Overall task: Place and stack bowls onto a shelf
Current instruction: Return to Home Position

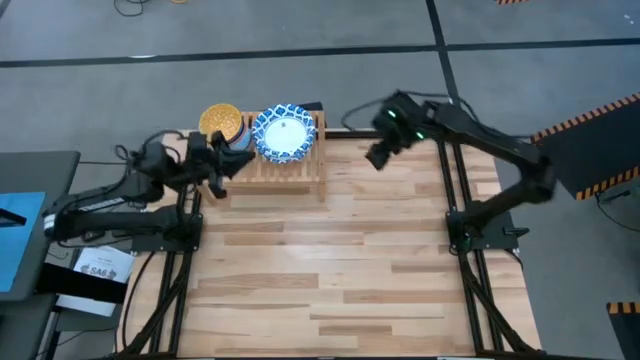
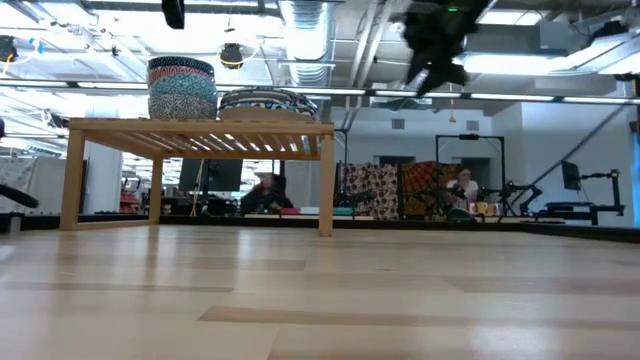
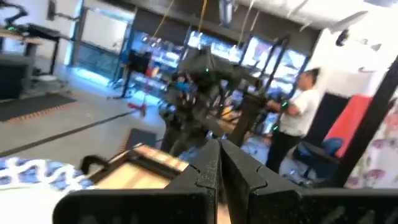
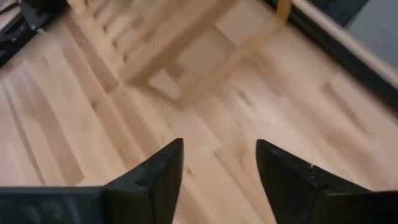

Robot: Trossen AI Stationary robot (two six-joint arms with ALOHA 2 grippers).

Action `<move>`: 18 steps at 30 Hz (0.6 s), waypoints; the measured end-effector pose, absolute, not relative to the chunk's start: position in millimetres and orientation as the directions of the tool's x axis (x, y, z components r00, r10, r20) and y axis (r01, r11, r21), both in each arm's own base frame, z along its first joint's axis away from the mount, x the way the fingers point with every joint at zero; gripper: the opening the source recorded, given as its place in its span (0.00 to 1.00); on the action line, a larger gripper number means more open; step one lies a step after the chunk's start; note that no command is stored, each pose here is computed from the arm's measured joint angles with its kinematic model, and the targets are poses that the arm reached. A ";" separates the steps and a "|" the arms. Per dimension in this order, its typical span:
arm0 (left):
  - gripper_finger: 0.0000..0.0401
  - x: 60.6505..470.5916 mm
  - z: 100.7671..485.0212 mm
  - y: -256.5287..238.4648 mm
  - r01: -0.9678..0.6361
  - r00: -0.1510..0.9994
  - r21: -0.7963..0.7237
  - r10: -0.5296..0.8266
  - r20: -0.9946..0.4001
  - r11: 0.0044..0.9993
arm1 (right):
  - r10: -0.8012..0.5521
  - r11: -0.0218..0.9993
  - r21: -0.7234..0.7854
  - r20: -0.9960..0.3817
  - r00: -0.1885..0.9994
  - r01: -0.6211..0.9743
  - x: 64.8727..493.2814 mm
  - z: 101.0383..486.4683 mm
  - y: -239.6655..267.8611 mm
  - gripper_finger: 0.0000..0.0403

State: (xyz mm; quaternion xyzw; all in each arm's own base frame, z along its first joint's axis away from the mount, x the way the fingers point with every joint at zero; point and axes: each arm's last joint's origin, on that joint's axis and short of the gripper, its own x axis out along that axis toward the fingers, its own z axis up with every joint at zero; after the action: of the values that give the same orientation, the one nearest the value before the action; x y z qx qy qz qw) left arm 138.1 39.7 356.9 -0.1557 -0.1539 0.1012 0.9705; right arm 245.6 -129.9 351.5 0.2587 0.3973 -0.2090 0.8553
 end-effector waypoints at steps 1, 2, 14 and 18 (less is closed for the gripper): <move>0.00 140.8 353.9 36.1 -0.133 0.930 -0.338 0.236 0.283 0.932 | -0.152 0.773 0.288 -0.782 0.605 0.566 235.6 346.4 -122.4 0.52; 0.00 143.7 350.2 31.8 -0.122 0.932 -0.345 0.227 0.283 0.930 | -0.150 0.765 0.303 -0.774 0.615 0.568 225.6 341.5 -114.3 0.49; 0.00 140.8 293.4 -1.6 -0.050 0.976 -0.275 0.105 0.190 0.960 | -0.191 0.852 0.366 -0.448 0.873 0.374 185.1 363.4 -40.5 0.05; 0.00 121.5 276.1 0.0 -0.049 0.964 -0.306 0.125 0.235 0.951 | -0.140 0.886 0.339 -0.453 0.880 0.316 185.6 363.2 -29.4 0.05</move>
State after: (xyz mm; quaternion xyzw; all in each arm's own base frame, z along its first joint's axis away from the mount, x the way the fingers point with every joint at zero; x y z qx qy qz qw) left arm 121.5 0.0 276.1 -0.1506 -0.1267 0.0445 0.9794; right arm 185.6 -29.4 363.2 0.2060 0.2132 -0.1203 0.9474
